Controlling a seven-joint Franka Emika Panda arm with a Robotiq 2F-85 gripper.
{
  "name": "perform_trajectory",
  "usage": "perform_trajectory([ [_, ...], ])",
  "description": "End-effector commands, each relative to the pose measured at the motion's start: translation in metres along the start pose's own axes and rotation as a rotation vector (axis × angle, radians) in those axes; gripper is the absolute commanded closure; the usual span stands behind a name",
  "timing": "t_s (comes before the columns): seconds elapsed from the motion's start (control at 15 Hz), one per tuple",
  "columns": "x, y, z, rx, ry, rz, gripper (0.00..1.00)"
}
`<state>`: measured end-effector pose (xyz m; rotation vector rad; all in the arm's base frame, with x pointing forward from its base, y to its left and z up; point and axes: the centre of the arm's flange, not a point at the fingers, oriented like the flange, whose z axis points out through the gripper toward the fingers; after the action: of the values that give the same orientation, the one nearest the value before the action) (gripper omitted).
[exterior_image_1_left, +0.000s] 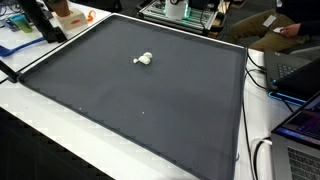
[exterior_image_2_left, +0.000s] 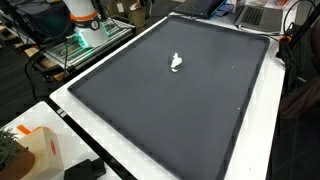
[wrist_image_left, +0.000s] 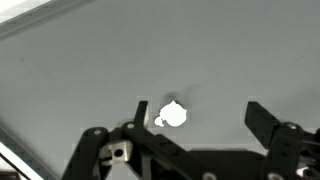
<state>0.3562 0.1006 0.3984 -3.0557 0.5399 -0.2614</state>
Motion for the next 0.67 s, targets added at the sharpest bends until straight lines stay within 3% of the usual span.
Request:
perform_trajectory([
  [0.0, 0.006, 0.013, 0.028, 0.054, 0.036, -0.03, 0.0],
  [0.27, 0.03, 0.036, 0.055, 0.103, 0.084, -0.112, 0.0],
  [0.6, 0.054, 0.067, 0.101, 0.073, 0.009, -0.192, 0.0],
])
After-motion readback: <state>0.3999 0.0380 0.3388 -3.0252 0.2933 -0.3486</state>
